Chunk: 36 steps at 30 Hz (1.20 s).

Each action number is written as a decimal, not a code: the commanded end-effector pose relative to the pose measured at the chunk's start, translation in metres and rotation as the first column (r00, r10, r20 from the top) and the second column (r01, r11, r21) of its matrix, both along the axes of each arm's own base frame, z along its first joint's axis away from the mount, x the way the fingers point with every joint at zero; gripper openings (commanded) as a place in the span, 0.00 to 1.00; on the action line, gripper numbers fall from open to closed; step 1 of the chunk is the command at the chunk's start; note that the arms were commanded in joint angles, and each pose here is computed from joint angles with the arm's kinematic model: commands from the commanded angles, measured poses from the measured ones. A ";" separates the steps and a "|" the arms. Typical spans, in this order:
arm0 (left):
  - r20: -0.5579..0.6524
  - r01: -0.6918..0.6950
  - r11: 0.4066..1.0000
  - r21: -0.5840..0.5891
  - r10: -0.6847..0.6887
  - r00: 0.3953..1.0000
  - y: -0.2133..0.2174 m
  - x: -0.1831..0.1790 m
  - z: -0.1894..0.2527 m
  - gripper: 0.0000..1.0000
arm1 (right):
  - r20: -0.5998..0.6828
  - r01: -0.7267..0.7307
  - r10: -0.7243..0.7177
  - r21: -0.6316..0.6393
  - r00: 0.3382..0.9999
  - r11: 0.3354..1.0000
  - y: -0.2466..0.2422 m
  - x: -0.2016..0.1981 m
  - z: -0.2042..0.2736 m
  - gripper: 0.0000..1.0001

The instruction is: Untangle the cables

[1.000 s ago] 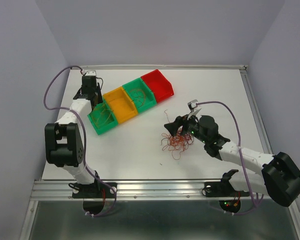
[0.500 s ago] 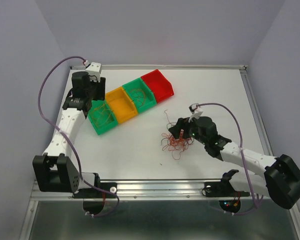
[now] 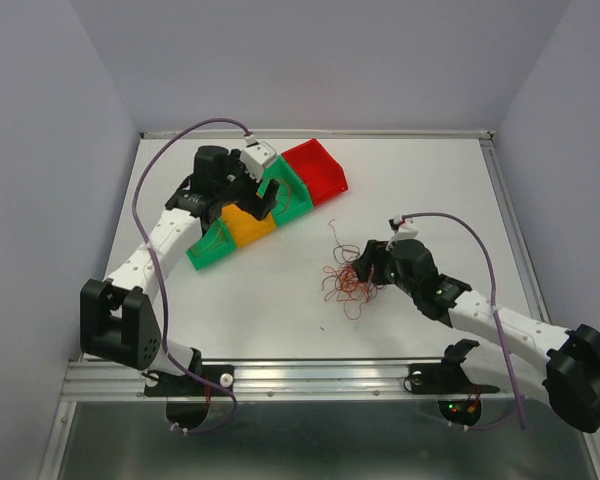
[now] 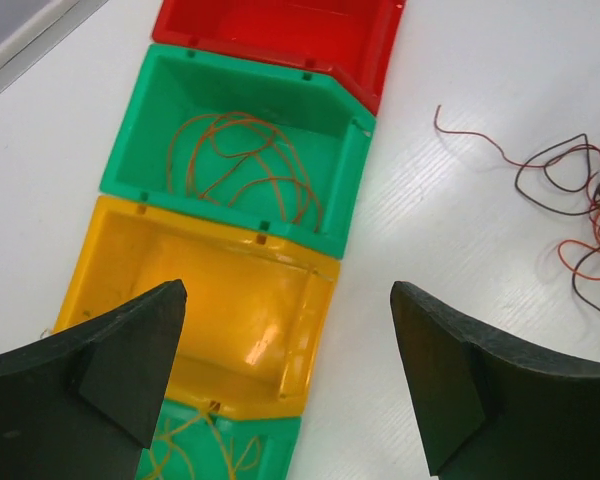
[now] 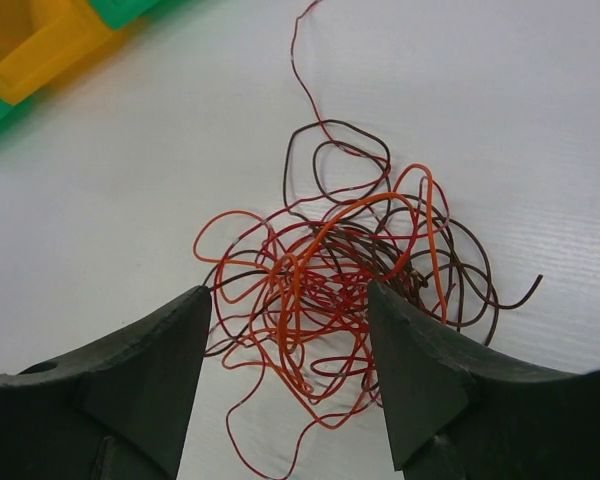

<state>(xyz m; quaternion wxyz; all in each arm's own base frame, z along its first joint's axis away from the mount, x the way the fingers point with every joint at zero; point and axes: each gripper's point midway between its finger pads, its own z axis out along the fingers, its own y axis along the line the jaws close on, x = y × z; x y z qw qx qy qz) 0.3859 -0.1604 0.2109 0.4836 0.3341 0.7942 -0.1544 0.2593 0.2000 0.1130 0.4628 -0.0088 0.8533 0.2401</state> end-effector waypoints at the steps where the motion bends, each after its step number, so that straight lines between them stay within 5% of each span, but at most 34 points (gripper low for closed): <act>1: 0.174 0.102 0.992 -0.077 -0.088 0.981 -0.050 0.005 0.056 0.95 | 0.019 0.076 -0.076 0.016 0.997 0.997 0.001 0.016 0.019 0.63; 5: 0.172 0.151 0.984 -0.095 -0.133 0.976 -0.074 0.001 0.057 0.95 | 0.008 0.078 -0.078 0.005 0.997 0.997 0.004 0.020 0.016 0.35; 9: 0.168 0.182 0.978 -0.103 -0.163 0.972 -0.086 -0.009 0.048 0.95 | 0.016 0.025 -0.025 0.026 1.000 0.999 0.014 0.018 0.024 0.22; 12: 0.165 0.187 0.977 -0.103 -0.169 0.972 -0.085 -0.015 0.037 0.95 | 0.041 -0.029 0.027 0.042 0.999 0.999 0.022 0.016 0.037 0.01; 19: 0.251 0.264 0.953 -0.147 -0.223 0.942 -0.088 -0.046 0.042 0.95 | 0.352 -0.222 0.141 0.199 0.925 0.955 0.038 0.001 0.184 0.01; 24: 0.261 0.309 0.937 -0.163 -0.262 0.929 -0.091 -0.059 0.037 0.95 | 0.618 -0.443 0.210 0.251 0.757 0.861 0.047 -0.034 0.342 0.01; 30: 0.309 0.323 0.931 -0.171 -0.260 0.915 -0.088 -0.067 0.047 0.95 | 0.792 -0.541 0.142 0.262 0.594 0.799 0.033 -0.066 0.486 0.01; 36: 0.383 0.317 0.931 -0.184 -0.229 0.895 -0.079 -0.078 0.065 0.96 | 0.868 -0.507 0.027 0.265 0.497 0.821 0.006 -0.079 0.547 0.01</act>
